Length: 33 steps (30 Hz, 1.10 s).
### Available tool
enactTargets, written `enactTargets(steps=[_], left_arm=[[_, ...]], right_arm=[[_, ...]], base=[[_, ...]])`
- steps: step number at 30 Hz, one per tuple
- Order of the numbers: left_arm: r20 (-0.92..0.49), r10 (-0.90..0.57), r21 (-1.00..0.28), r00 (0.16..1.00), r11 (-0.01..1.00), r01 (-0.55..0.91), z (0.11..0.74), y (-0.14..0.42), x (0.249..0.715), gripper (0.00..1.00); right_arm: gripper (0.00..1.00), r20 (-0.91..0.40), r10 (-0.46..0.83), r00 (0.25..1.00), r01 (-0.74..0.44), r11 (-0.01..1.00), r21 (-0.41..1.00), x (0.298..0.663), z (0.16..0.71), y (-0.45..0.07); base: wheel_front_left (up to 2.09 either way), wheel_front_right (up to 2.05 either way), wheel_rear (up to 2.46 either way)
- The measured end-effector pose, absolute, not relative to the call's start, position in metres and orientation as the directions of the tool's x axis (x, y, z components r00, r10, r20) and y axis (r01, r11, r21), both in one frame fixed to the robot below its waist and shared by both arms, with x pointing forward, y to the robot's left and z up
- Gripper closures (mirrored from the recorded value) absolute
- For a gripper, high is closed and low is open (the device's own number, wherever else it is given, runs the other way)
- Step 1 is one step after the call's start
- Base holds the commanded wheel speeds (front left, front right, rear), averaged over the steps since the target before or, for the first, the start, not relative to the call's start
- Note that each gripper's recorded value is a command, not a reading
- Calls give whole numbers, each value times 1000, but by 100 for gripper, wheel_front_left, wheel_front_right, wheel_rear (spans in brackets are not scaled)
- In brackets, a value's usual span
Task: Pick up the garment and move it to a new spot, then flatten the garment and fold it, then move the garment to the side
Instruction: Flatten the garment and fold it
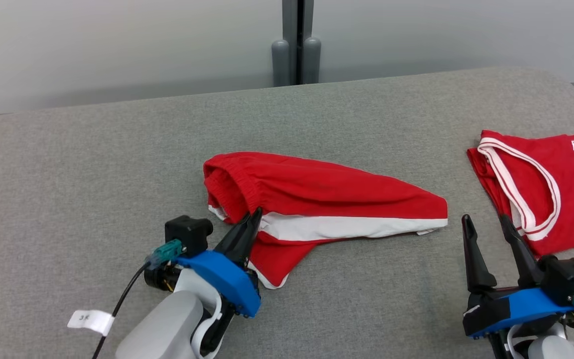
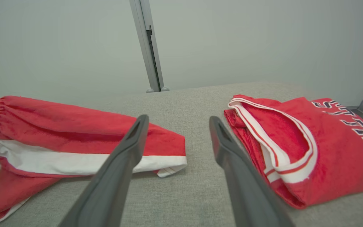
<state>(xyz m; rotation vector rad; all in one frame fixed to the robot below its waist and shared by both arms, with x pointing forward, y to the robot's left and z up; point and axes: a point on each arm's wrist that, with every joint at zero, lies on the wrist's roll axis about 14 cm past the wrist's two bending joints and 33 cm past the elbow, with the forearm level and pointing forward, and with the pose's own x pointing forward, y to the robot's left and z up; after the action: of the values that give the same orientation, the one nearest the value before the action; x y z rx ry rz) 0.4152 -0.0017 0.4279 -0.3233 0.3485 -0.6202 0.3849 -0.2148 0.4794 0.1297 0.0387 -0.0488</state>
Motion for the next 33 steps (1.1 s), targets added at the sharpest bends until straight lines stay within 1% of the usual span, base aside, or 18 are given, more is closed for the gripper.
enactTargets(steps=[4, 9, 14, 18, 22, 27, 28, 29, 30, 33], left_arm=[[-184, -582, -499, 792, 749, 435, 435, 20, 405, 100], [-243, -561, -546, 791, 754, 367, 431, 55, 385, 100], [-320, -497, -519, 807, 804, 290, 422, 80, 376, 100], [-400, -419, -460, 815, 861, 217, 400, 96, 379, 100], [-419, -375, -424, 827, 886, 186, 390, 99, 396, 100], [-451, -287, -313, 845, 937, 152, 374, 118, 413, 100], [-449, -277, -301, 850, 942, 148, 372, 120, 416, 64], [-447, -274, -297, 852, 943, 147, 371, 120, 417, 5], [-446, -275, -298, 851, 943, 149, 370, 120, 416, 0], [-428, -282, -316, 858, 937, 151, 370, 117, 414, 0]], right_arm=[[0, -41, -19, 999, 24, 991, 133, 392, 479, -206], [0, -40, 20, 999, -14, 990, 139, 399, 478, -192], [0, -45, 49, 998, -43, 989, 142, 403, 476, -182], [0, -53, 57, 997, -49, 989, 141, 403, 474, -180], [0, -49, 40, 998, -33, 990, 136, 403, 476, -186], [0, -64, 13, 998, -4, 991, 131, 399, 472, -196], [0, -67, 8, 998, 1, 992, 130, 398, 472, -197], [0, -68, 5, 998, 4, 992, 130, 398, 471, -198], [0, -68, 3, 998, 5, 992, 129, 398, 471, -199], [0, -66, -2, 998, 11, 992, 130, 399, 472, -201]], base=[[0, 0, 0], [0, 0, 0], [0, 0, 0], [0, 0, 0], [0, 0, 0], [0, 0, 0], [0, 0, 0], [0, 0, 0], [0, 0, 0], [0, 0, 0]])
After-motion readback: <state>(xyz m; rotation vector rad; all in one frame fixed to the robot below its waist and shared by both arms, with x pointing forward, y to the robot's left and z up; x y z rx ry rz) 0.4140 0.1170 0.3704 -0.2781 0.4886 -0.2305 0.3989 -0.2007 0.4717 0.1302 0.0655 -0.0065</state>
